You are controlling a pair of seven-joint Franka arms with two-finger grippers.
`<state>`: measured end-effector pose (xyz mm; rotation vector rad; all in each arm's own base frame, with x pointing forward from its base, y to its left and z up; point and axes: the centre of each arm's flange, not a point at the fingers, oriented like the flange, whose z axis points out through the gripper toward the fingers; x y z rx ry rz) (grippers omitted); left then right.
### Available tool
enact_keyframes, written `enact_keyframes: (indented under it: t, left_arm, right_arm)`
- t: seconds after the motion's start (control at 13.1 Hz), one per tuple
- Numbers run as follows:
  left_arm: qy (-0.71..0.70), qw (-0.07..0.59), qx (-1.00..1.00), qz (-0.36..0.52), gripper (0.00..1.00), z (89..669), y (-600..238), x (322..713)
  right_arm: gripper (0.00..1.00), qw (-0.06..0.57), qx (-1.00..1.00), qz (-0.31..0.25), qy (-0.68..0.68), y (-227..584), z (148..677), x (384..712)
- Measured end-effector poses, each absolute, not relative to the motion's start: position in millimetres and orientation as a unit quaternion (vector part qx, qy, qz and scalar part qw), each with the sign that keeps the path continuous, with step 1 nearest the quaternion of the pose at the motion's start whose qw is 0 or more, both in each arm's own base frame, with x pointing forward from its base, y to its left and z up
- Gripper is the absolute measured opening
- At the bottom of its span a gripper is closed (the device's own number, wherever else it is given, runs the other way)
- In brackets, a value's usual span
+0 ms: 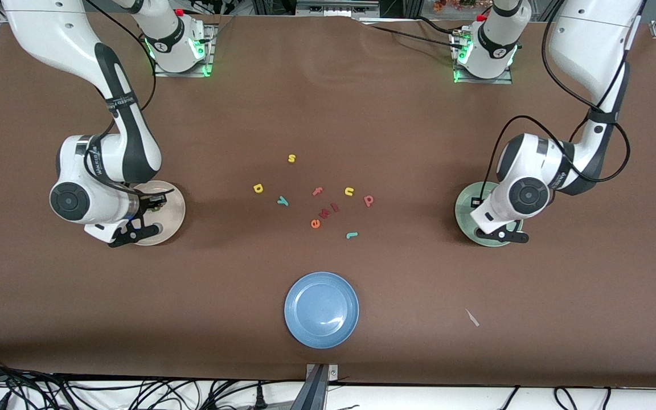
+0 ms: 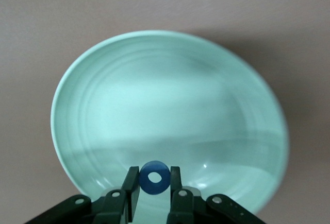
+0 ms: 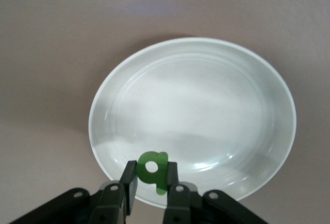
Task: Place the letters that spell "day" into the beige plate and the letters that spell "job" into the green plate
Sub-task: 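Drop the letters onto the beige plate and green plate with both grippers, then reach and grasp letters with the right gripper while the left gripper grasps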
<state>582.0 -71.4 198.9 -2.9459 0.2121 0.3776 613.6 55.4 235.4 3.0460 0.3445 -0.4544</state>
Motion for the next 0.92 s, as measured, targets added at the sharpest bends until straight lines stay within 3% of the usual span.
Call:
enact_keyframes:
  t: [0.08,0.54,0.61,0.92]
  left_arm:
    - [0.075,0.076,-0.986,0.126,0.25,194,-57,580]
    - [0.084,0.070,-0.985,0.132,0.26,186,-53,572]
    - [0.087,0.070,-0.985,0.132,0.28,186,-54,572]
    - [0.102,0.066,-0.985,0.124,0.69,195,-72,573]
  right_arm:
    - [0.34,0.024,0.984,-0.147,0.095,58,234,613]
    - [1.00,0.021,0.987,-0.146,0.058,134,261,602]
    - [1.00,0.020,0.988,-0.144,0.043,155,265,598]
    - [1.00,0.016,0.990,-0.140,-0.008,228,273,575]
